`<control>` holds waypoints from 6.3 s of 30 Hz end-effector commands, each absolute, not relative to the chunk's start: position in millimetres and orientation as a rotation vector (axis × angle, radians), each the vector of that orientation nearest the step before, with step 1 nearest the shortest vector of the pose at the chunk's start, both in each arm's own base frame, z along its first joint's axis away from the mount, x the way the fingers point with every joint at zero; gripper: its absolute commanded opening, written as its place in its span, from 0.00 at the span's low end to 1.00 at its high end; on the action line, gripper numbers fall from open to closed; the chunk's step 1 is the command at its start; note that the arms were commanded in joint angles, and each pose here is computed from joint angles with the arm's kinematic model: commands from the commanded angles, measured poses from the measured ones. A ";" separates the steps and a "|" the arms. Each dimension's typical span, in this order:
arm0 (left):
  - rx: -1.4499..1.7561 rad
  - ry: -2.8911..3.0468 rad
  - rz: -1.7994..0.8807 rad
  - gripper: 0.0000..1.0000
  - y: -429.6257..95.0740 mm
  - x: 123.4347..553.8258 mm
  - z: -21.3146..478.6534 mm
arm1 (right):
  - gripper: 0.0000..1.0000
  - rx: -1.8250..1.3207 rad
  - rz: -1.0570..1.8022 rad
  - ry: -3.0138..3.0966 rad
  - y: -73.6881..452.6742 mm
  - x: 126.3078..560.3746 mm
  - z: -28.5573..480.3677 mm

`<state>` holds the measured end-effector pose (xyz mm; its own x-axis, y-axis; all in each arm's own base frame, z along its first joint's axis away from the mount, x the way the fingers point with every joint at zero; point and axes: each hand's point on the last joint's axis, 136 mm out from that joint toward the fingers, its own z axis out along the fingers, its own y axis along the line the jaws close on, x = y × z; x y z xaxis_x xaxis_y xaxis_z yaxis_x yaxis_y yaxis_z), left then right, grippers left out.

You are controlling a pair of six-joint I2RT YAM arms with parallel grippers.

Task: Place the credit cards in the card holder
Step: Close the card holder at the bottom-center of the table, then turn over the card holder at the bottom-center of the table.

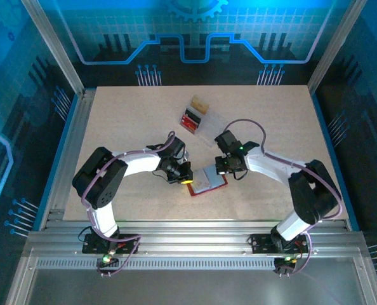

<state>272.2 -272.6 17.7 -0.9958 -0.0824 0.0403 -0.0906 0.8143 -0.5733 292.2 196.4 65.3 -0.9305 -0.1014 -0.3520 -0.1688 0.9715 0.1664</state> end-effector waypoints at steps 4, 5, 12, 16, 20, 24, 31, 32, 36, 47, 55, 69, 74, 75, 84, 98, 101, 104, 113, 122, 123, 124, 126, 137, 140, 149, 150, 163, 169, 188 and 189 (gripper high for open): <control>0.195 -2.944 0.794 0.05 -258.1 252.8 -16.6 | 0.00 -0.267 0.926 2.658 284.6 272.7 107.2; 0.196 -2.943 0.810 0.05 -259.7 253.9 -14.0 | 0.00 -0.256 0.978 2.653 291.1 271.3 107.0; 0.231 -2.929 0.904 0.10 -265.0 258.7 2.4 | 0.00 -0.084 1.248 2.664 316.2 266.8 72.0; 0.303 -2.929 0.925 0.14 -253.7 258.3 7.9 | 0.00 0.000 1.237 2.702 311.2 263.3 47.5; 0.359 -2.917 0.981 0.18 -243.2 254.1 15.8 | 0.00 0.019 1.162 2.740 303.1 260.2 34.0; 0.400 -2.909 1.032 0.23 -233.7 247.6 27.9 | 0.00 -0.013 1.054 2.779 297.4 256.3 23.3; 0.488 -2.966 1.040 0.27 -205.0 244.3 49.7 | 0.17 -0.200 1.097 2.790 318.3 246.1 29.5; 0.491 -2.972 1.036 0.28 -202.1 244.9 51.3 | 0.21 -0.230 1.108 2.790 322.1 245.4 32.7; 0.494 -2.984 1.040 0.28 -196.6 249.7 58.1 | 0.37 -0.355 1.184 2.761 336.7 244.1 57.6; 0.511 -2.994 1.056 0.28 -191.7 255.4 64.5 | 0.59 -0.501 1.193 2.752 329.5 241.0 111.5; 0.500 -2.999 1.047 0.29 -188.8 256.8 65.9 | 0.56 -0.168 0.974 2.685 230.5 266.9 136.1; 0.394 -3.040 1.074 0.28 -203.0 279.4 92.6 | 0.31 -0.156 0.785 2.869 230.9 267.5 63.7; 0.299 -3.051 1.040 0.28 -216.7 284.0 95.7 | 0.37 -0.253 0.756 2.890 253.6 261.5 46.7; 0.282 -3.051 1.033 0.28 -220.4 284.9 95.4 | 0.37 -0.266 0.731 2.899 255.2 260.7 42.1; 0.169 -3.026 1.017 0.20 -261.2 297.5 88.7 | 0.42 -0.296 0.386 2.978 235.5 251.7 3.7; 0.131 -2.936 1.001 0.12 -303.9 304.5 54.7 | 0.05 -0.299 0.324 3.001 228.7 243.6 -17.3; 0.152 -2.945 0.919 0.11 -296.4 299.0 39.8 | 0.05 -0.301 0.349 3.000 230.8 244.5 -16.4; 0.172 -2.956 0.821 0.11 -282.5 288.6 21.1 | 0.08 -0.307 0.388 2.992 232.3 246.5 -10.0; 0.233 -2.921 0.660 0.10 -251.0 261.5 -28.7 | 0.40 -0.304 0.654 2.936 233.7 254.3 22.9; 0.272 -2.910 0.635 0.09 -229.8 246.2 -41.4 | 0.55 -0.263 0.844 2.944 232.1 262.6 14.2; 0.278 -2.906 0.634 0.09 -227.6 244.4 -43.6 | 0.55 -0.261 0.886 2.939 235.3 262.7 13.7; 0.283 -2.904 0.632 0.09 -226.3 243.0 -45.3 | 0.55 -0.265 0.917 2.933 238.5 262.3 13.9; 0.299 -2.896 0.629 0.09 -222.5 239.5 -50.5 | 0.55 -0.268 0.982 2.925 245.1 260.9 13.6; 0.405 -2.828 0.678 0.09 -206.3 218.9 -78.6 | 0.50 -0.317 1.214 2.927 277.3 250.1 14.4; 0.403 -2.827 0.679 0.09 -205.7 218.1 -81.2 | 0.49 -0.344 1.278 2.929 291.7 243.2 15.8; 0.423 -2.808 0.674 0.09 -200.5 206.2 -94.4 | 0.49 -0.345 1.496 2.880 326.0 235.2 25.7; 0.428 -2.804 0.675 0.09 -199.9 204.7 -95.8 | 0.49 -0.334 1.531 2.874 328.8 235.0 26.3; 0.419 -2.816 0.785 0.11 -210.4 214.4 -76.0 | 0.00 -0.268 1.605 2.743 334.0 251.7 60.7; 0.422 -2.921 0.844 0.26 -202.8 233.2 -29.1 | 0.00 -0.223 0.868 2.864 251.8 260.2 75.5; 0.590 -3.143 0.679 0.40 -152.7 241.2 43.0 | 0.01 -0.380 -0.915 2.592 151.5 257.1 111.6; 0.603 -3.143 0.680 0.40 -150.3 240.4 45.0 | 0.05 -0.409 -0.916 2.596 164.2 258.9 102.5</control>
<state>249.2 -166.3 42.0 -0.9395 -0.3368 -0.0622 -0.2716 0.8433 -0.4637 250.7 158.1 96.1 -0.9129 -0.3493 -0.2110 -0.1820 0.8113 -0.5556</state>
